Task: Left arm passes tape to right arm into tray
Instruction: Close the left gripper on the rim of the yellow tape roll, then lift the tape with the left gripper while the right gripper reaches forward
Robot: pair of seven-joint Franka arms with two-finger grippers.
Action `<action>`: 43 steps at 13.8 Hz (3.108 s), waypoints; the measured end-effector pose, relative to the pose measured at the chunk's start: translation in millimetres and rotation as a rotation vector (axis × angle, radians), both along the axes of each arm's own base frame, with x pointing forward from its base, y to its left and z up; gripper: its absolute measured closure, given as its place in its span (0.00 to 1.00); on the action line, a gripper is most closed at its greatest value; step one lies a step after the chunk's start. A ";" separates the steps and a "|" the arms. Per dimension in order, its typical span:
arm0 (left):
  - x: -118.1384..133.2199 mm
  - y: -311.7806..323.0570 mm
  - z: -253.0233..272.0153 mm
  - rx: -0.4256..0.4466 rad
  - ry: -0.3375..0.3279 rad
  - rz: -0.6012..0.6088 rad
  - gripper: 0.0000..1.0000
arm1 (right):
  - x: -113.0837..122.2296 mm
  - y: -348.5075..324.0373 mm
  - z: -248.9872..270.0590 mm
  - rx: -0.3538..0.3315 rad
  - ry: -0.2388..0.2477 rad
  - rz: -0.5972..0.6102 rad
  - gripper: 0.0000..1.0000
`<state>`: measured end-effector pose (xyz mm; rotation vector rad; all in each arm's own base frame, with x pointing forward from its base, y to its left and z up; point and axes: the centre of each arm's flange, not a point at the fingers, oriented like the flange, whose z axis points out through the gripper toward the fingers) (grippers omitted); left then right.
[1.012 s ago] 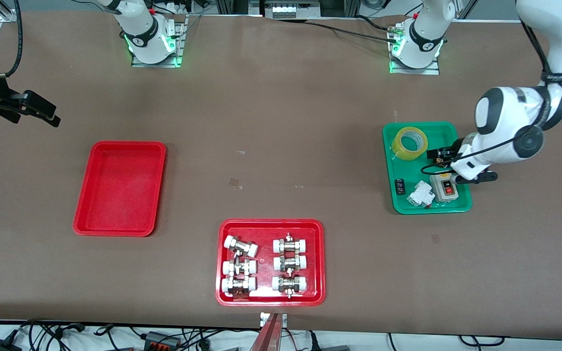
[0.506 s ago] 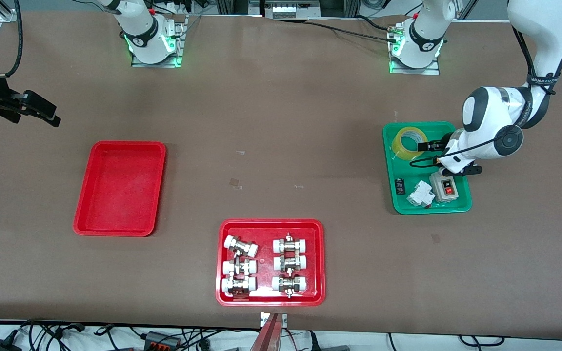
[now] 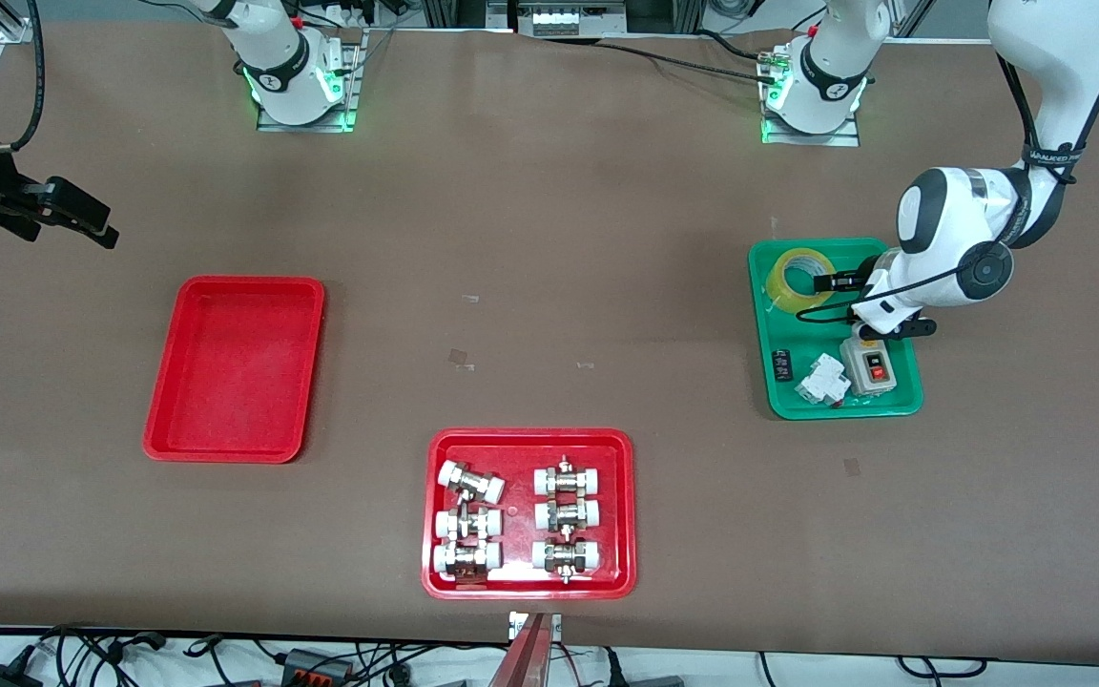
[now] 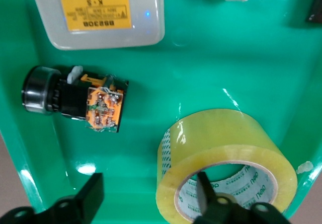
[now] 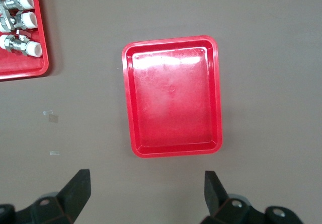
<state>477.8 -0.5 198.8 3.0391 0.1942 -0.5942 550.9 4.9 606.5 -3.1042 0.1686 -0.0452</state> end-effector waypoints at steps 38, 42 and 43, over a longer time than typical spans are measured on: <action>100.9 -324.7 321.2 -0.367 -0.165 0.631 0.79 | 12.7 0.4 -39.6 0.011 0.098 0.011 0.00; 102.3 -385.1 281.3 -0.446 0.014 0.982 0.79 | 19.2 16.9 -60.6 0.194 0.148 0.051 0.00; 97.8 -398.5 274.7 -0.429 0.056 1.057 0.79 | 21.0 22.7 -63.8 0.264 0.154 0.049 0.00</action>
